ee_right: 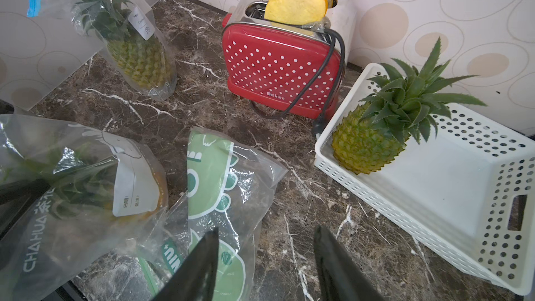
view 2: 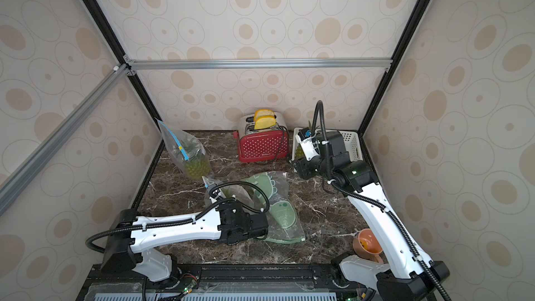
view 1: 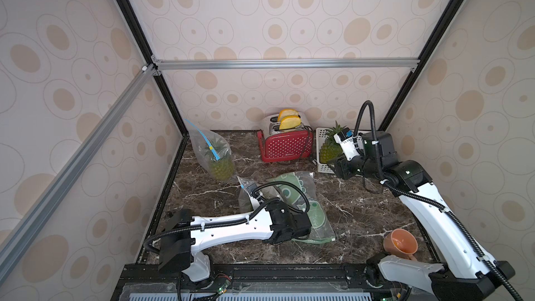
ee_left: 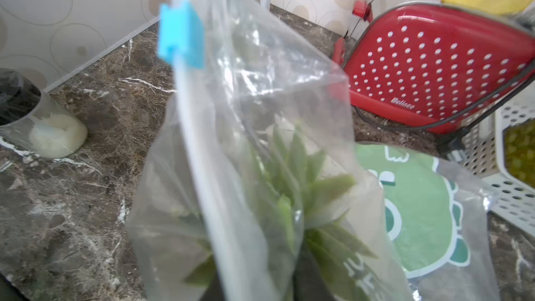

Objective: Open the zip-top bag and take out the pineapple
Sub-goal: Place the zipper food storage bag at the center of the board.

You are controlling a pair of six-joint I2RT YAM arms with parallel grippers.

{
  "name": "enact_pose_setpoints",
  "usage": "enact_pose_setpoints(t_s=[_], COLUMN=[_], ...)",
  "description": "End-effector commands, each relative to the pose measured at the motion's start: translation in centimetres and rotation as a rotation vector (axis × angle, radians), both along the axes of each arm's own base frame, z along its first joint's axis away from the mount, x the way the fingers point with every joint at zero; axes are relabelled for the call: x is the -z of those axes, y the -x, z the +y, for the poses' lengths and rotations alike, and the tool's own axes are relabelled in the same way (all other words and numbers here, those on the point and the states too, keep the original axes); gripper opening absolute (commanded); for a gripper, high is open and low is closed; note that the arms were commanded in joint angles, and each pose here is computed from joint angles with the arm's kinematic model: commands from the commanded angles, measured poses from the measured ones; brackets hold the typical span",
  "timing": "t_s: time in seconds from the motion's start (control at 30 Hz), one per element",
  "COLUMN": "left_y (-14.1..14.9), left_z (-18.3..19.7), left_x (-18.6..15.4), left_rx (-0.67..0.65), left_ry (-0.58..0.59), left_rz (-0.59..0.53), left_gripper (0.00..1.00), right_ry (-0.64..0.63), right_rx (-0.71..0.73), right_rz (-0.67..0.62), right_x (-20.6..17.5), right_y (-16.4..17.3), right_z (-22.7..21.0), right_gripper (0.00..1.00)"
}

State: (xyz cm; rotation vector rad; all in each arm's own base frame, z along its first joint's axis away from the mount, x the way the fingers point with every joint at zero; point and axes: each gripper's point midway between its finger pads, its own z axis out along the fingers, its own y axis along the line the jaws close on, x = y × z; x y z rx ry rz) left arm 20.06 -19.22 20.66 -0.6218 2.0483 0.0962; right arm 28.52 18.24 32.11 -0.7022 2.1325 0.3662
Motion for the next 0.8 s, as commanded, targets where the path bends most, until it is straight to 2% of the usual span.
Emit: enact_pose_setpoints(t_s=[0.0, 0.1, 0.23, 0.43, 0.6, 0.67, 0.77], left_y=[-0.1, -0.4, -1.0, -1.3, -1.6, -1.6, -1.4], left_z=[0.5, 0.5, -0.3, -1.8, -3.4, -2.9, -0.1], left_x=[-1.6, -2.5, -4.5, -7.0, -9.7, -11.2, -13.5], left_rx=[-0.195, -0.167, -0.089, 0.048, 0.201, 0.244, 0.263], left_ry=[0.339, 0.337, 0.304, 0.269, 0.226, 0.17, 0.102], left_rz=[-0.176, -0.198, -0.219, -0.189, -0.198, -0.209, -0.258], left_gripper=[0.45, 0.64, 0.8, 0.87, 0.88, 0.88, 0.89], right_ry=[-0.004, -0.004, -0.004, -0.015, -0.045, -0.032, -0.002], right_rx=[-0.018, -0.019, -0.019, -0.05, -0.202, -0.269, -0.364], right_rz=[-0.004, 0.001, 0.006, 0.006, 0.045, 0.049, 0.048], right_x=[-0.2, -0.3, -0.6, -1.9, -3.7, -4.2, -4.7], right_y=[-0.1, -0.3, -0.4, 0.0, 2.3, 3.5, 5.6], right_z=[0.4, 0.6, 0.7, 1.0, 3.4, 4.6, 6.8], right_gripper=[0.56, 0.56, 0.56, 0.56, 0.56, 0.56, 0.57])
